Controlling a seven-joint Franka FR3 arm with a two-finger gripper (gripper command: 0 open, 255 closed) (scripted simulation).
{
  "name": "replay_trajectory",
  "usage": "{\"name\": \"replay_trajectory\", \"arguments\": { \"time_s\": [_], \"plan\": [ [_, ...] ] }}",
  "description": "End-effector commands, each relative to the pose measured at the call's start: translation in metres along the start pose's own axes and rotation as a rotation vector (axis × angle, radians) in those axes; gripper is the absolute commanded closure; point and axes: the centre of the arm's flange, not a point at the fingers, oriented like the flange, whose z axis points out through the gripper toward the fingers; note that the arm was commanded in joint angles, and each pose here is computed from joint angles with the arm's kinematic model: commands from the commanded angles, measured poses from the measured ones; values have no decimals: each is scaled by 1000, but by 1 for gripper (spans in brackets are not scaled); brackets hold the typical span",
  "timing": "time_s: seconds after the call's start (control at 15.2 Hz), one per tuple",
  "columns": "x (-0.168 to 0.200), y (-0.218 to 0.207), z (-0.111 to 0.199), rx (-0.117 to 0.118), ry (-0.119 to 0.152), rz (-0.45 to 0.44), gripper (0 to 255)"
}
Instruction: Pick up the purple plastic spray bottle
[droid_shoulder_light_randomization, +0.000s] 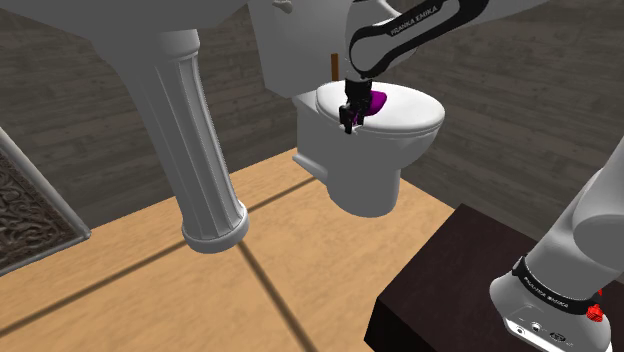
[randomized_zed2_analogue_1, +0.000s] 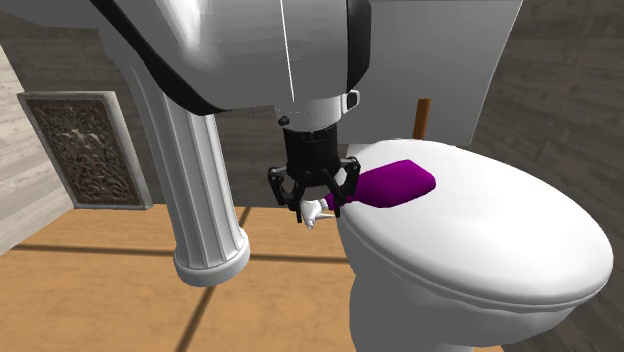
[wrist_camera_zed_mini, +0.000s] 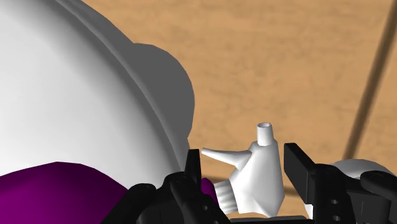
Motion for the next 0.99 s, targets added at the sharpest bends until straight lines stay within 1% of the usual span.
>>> {"name": "replay_trajectory", "arguments": {
  "time_s": [0.0, 0.79, 0.92],
  "plan": [
    [1, 1, -9, 0, 0, 0, 255],
    [4, 7, -72, 0, 0, 0, 255],
    [4, 7, -73, 0, 0, 0, 255]
  ]
}}
